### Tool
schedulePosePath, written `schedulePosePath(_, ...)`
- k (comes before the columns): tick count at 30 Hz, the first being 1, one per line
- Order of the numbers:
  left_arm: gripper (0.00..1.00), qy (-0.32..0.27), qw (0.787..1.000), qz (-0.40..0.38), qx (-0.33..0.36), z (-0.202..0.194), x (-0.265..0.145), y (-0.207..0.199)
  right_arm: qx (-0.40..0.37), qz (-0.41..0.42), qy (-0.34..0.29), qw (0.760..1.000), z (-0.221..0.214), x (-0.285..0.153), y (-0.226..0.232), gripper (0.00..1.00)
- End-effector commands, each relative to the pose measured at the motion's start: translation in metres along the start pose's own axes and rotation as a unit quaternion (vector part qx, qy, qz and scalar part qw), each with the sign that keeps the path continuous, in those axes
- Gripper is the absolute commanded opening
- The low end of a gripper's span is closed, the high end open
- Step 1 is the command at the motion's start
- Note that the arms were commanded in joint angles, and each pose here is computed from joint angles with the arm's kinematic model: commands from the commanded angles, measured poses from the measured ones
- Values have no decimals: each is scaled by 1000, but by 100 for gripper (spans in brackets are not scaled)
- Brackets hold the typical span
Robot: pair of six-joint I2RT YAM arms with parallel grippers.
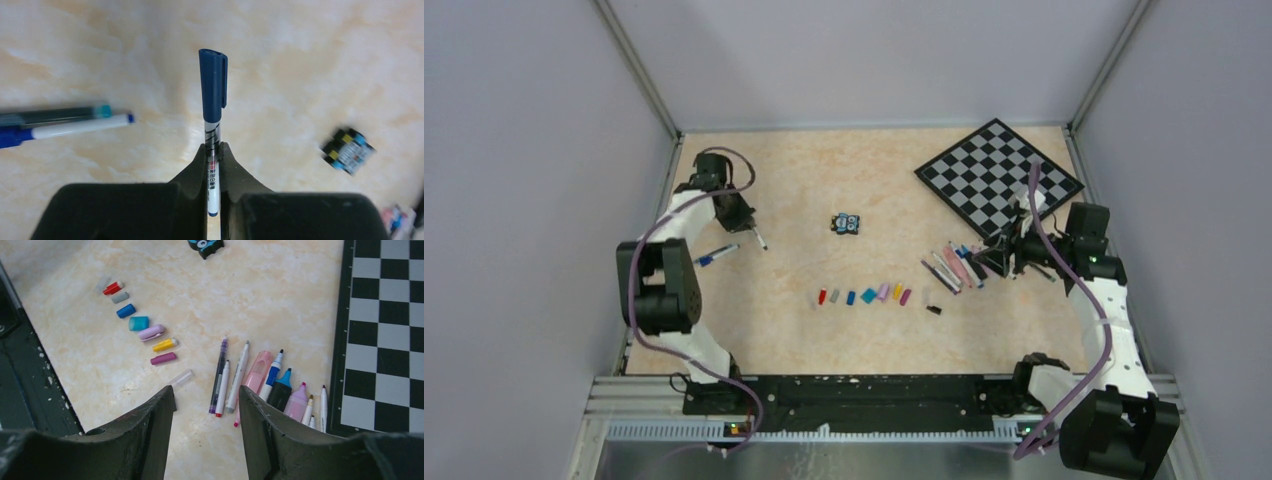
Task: Open the pen caps
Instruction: Pick up the pen from the center of the board.
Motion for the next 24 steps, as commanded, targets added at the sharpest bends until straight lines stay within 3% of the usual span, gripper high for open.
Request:
schedulePosePath(1,0,-114,977,-175,47,13,-61,-53,-53,67,-23,996,10,-4,24,50)
schedulePosePath(4,0,-155,938,-301,81,-14,-99,-80,-60,89,-28,994,7,-2,30,50)
schedulePosePath(8,0,-219,854,-455,125,-56,-163,-116,-68,123,-36,989,9,-3,43,55)
schedulePosePath(15,0,-258,756,-584,144,-125,-229,-160,-59,175,-22,983,18,-3,68,61)
schedulePosePath(19,0,-285,724,-613,137,-146,-249,-179,-33,203,-6,979,24,4,82,61)
schedulePosePath(24,0,-296,702,-635,132,-164,-264,-209,5,238,-2,971,36,16,98,61)
Point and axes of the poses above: each gripper's point midway between its finger pads, its own x axis out along the fingers, its own y axis along the line the jaws close on, z = x × y, the point moved 1 cm from there along -x, back along the fingers, and after that the axes turned 12 degrees about x, right-handed, at the moved point
